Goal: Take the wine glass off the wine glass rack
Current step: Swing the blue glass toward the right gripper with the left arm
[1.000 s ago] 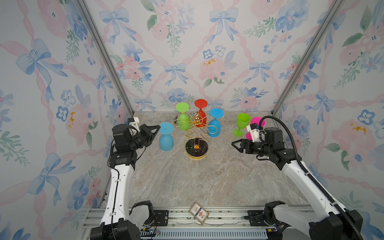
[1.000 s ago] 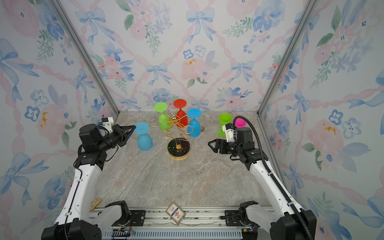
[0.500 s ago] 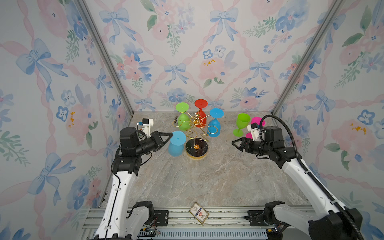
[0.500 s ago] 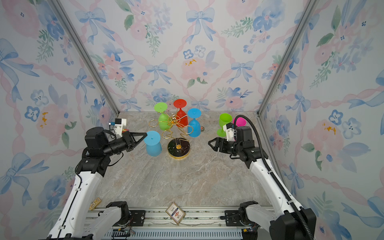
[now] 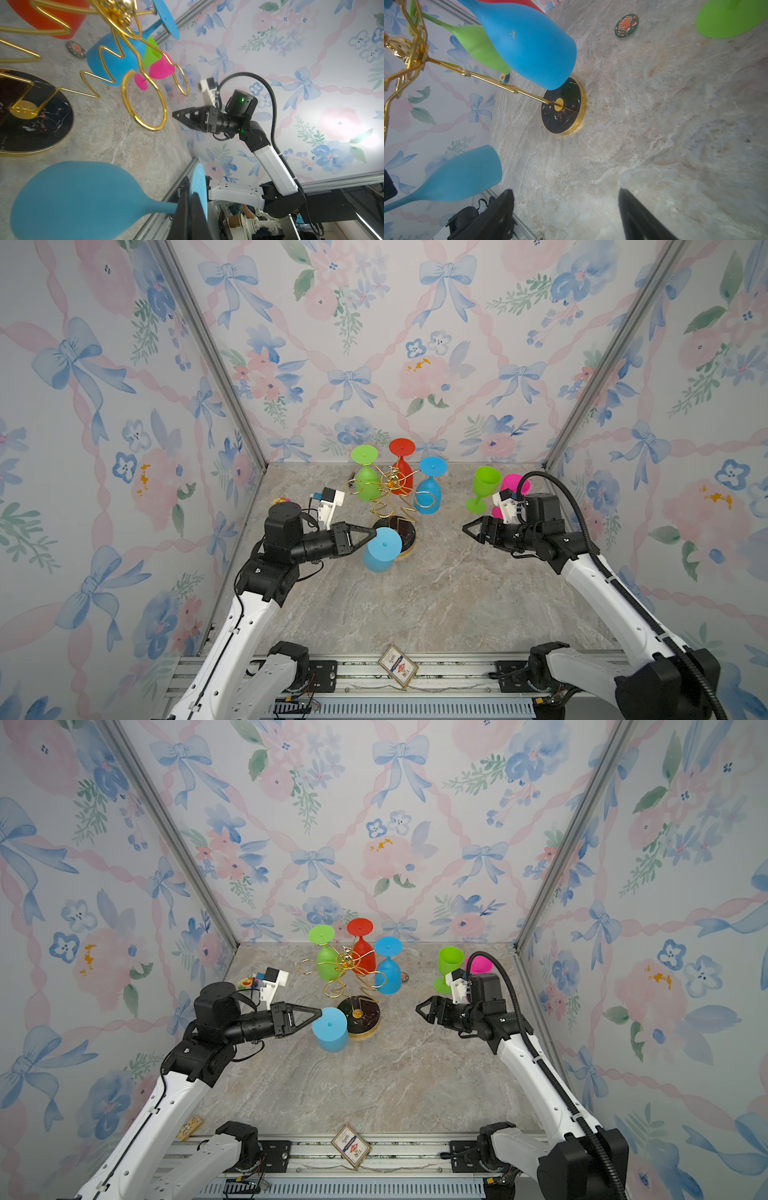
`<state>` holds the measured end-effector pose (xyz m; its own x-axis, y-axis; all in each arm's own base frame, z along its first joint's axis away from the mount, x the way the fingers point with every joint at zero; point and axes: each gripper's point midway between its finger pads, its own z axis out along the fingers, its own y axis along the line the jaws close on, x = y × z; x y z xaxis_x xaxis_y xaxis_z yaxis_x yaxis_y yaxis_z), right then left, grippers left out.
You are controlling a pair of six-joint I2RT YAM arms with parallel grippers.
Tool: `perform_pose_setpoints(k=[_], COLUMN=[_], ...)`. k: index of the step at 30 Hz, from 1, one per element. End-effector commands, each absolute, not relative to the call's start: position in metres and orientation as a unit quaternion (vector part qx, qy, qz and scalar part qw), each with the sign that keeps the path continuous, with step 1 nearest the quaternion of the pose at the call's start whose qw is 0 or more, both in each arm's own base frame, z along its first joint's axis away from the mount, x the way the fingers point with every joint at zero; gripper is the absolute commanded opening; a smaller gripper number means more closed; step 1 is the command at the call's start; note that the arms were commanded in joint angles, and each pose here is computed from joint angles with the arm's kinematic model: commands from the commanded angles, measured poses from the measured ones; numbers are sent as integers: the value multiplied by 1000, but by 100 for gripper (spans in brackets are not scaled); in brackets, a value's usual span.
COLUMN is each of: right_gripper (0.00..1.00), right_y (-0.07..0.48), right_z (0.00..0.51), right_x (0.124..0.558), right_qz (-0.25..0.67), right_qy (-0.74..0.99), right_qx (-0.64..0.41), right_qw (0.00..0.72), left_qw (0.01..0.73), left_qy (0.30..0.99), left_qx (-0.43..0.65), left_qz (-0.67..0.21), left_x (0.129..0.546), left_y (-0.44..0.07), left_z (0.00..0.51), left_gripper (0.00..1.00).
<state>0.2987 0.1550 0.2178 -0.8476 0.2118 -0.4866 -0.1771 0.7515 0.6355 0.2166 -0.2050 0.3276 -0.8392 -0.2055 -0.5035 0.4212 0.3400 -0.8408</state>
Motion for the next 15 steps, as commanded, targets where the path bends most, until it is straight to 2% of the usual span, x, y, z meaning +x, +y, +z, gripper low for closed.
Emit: perform_pose_setpoints(k=[1, 8, 15], right_gripper=[81, 80, 80], right_y=[157, 146, 135], right_z=[218, 206, 206], right_x=[294, 278, 264], right_qz=[358, 350, 369], right_qy=[900, 913, 910], right_qx=[22, 58, 101], right_qw=[250, 201, 160], left_qw=[274, 288, 353], left_qy=[773, 753, 726], left_qx=[112, 225, 315], left_qz=[-561, -547, -499], left_x=[207, 178, 170], left_y=[-224, -278, -314], left_z=[322, 342, 356], left_gripper=[0, 0, 0])
